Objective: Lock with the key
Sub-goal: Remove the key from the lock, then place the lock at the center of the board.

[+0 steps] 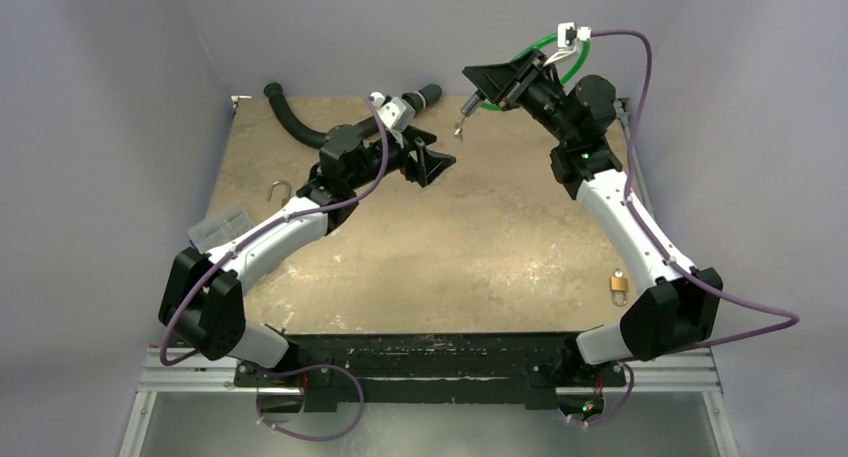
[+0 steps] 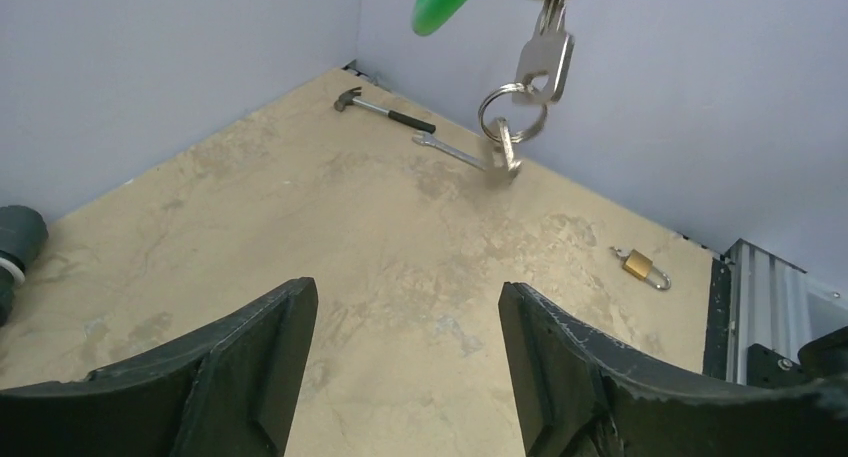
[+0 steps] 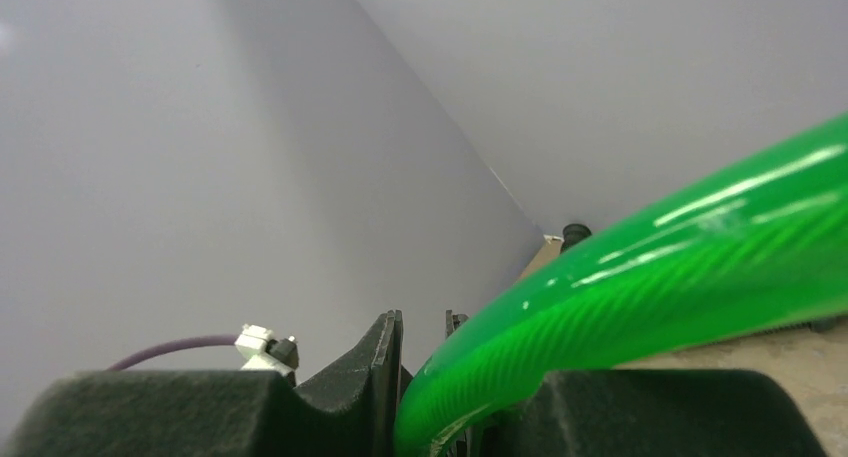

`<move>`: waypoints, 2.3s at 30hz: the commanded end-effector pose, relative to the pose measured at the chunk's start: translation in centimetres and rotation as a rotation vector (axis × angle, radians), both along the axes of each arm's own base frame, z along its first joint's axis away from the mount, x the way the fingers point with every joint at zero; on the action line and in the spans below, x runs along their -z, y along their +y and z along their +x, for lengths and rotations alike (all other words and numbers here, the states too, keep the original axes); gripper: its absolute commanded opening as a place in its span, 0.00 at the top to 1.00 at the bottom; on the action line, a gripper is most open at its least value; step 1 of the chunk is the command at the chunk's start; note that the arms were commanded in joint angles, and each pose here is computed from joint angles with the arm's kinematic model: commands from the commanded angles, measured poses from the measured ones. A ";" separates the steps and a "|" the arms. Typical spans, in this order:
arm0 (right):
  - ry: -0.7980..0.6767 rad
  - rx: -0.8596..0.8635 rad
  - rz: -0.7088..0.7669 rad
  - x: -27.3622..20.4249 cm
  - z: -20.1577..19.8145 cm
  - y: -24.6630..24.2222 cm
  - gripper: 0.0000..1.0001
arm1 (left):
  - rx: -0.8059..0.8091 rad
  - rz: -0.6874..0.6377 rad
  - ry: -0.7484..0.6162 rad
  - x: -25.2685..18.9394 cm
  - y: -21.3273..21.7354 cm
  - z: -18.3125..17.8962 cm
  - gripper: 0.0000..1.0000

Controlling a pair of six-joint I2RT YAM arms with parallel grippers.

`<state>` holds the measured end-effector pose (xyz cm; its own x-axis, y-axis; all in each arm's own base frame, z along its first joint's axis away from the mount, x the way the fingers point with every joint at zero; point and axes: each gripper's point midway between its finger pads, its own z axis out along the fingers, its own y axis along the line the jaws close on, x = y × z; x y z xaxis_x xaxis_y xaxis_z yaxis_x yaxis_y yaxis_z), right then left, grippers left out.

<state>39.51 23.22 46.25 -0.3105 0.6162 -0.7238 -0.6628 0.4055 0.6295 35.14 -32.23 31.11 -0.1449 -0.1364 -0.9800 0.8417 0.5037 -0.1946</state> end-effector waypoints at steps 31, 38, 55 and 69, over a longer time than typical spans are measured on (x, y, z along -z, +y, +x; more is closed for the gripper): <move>-0.218 0.037 -0.109 -3.3 -2.6 1.4 1.00 | 0.069 0.078 -0.148 -1.3 -2.0 -2.0 1.00; -0.255 0.057 -0.136 -4.1 -1.6 1.3 1.00 | 0.074 0.099 -0.054 1.6 -1.5 -3.0 1.00; -0.079 -0.281 -0.894 16.6 5.1 4.7 1.00 | -0.260 0.022 0.095 0.6 10.3 1.6 1.00; 0.031 -0.296 -1.305 31.8 12.0 -0.2 1.00 | -0.277 0.047 0.077 0.9 11.3 1.9 1.00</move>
<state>49.53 25.09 13.19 -0.4414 -0.5276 -0.7258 -0.8077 0.5860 0.0652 37.34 -21.16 29.18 -0.2192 -0.1231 -0.9679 0.6462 0.7250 -0.2385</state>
